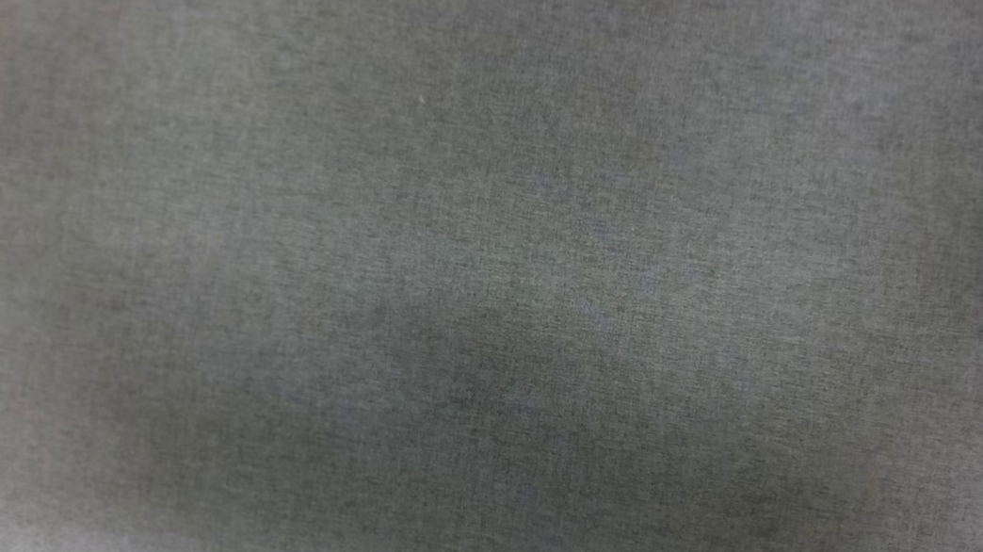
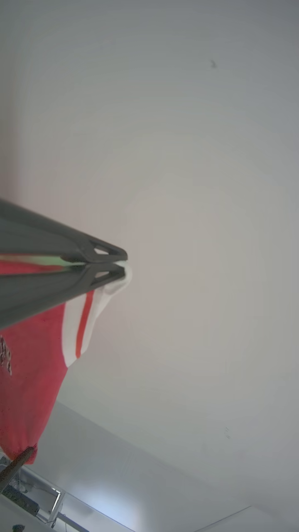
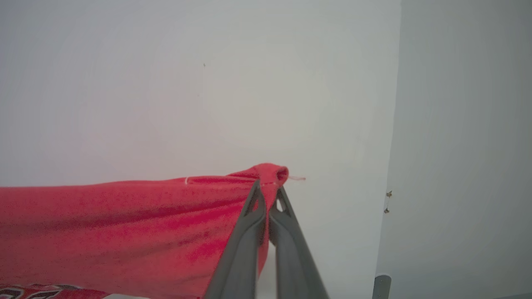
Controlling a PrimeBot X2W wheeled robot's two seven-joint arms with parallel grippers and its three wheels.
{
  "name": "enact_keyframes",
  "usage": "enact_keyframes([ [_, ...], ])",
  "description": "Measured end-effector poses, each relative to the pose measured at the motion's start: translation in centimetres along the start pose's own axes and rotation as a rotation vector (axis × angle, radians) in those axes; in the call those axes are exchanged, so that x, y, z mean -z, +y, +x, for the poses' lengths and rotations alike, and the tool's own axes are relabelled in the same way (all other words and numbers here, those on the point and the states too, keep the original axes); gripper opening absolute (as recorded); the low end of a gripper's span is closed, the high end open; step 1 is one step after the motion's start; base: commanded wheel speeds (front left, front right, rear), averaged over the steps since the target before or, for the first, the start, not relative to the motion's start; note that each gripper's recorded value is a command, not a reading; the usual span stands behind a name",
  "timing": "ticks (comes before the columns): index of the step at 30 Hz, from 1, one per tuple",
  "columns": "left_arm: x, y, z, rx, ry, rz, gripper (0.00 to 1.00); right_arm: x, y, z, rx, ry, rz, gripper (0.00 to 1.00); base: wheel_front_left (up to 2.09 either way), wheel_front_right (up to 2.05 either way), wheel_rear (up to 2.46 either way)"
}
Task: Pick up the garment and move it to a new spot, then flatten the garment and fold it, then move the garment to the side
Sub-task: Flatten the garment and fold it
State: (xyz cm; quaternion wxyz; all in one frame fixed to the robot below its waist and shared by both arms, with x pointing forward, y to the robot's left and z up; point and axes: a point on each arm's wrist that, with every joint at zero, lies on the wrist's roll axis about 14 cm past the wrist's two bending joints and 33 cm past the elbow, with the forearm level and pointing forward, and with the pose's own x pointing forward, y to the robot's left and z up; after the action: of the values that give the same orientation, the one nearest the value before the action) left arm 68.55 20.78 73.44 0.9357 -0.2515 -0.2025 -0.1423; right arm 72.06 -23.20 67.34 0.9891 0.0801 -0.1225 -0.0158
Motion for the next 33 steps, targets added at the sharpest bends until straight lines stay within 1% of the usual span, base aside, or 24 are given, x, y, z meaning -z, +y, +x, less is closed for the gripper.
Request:
enact_keyframes([
  [5,7.3,2.0,-3.1,-0.041,0.143,-0.106,0.00,6.8,0.3,-1.1,-0.021,0.140,-0.014,0.00,0.00,0.00,0.00],
  [7,9.5,1.8,-4.8,-0.037,0.191,-0.139,0.00,9.2,0.6,-2.0,-0.034,0.196,-0.002,0.00,0.00,0.00,0.00],
  [9,10.7,1.9,-6.6,-0.057,0.206,-0.206,0.00,11.3,1.0,-3.1,-0.058,0.256,0.003,0.00,0.00,0.00,0.00],
  [12,12.3,1.7,-9.7,-0.070,0.249,-0.265,0.00,14.0,1.6,-5.6,-0.092,0.340,0.026,0.00,0.00,0.00,0.00],
  [14,12.8,1.4,-11.7,-0.082,0.262,-0.320,0.00,15.1,1.6,-7.4,-0.112,0.385,0.034,0.00,0.00,0.00,0.00],
  [15,13.1,1.2,-12.8,-0.082,0.278,-0.325,0.00,15.6,1.5,-8.5,-0.122,0.410,0.036,0.00,0.00,0.00,0.00],
  [17,13.3,1.0,-14.9,-0.098,0.291,-0.360,0.00,16.4,1.1,-10.7,-0.138,0.451,0.040,0.00,0.00,0.00,0.00],
  [19,13.5,0.6,-17.0,-0.096,0.312,-0.350,0.00,17.1,0.7,-13.3,-0.148,0.501,0.048,0.00,0.00,0.00,0.00],
  [22,13.2,0.0,-19.8,-0.115,0.315,-0.370,0.00,17.7,0.2,-17.4,-0.157,0.575,0.081,0.00,0.00,0.00,0.00],
  [24,12.7,0.0,-21.4,-0.126,0.311,-0.360,0.00,17.0,0.2,-19.6,-0.168,0.584,0.097,0.00,0.00,0.00,0.00],
  [26,12.2,-0.6,-23.0,-0.140,0.300,-0.386,0.00,16.2,0.1,-21.5,-0.172,0.595,0.099,0.00,0.00,0.00,0.00],
  [29,12.1,-0.8,-25.6,-0.157,0.325,-0.364,0.00,15.5,0.4,-24.6,-0.182,0.630,0.101,0.00,0.00,0.00,0.00],
  [33,11.9,-1.2,-28.0,-0.177,0.345,-0.347,0.00,13.7,0.2,-27.2,-0.175,0.638,0.085,0.00,0.00,0.00,0.00],
])
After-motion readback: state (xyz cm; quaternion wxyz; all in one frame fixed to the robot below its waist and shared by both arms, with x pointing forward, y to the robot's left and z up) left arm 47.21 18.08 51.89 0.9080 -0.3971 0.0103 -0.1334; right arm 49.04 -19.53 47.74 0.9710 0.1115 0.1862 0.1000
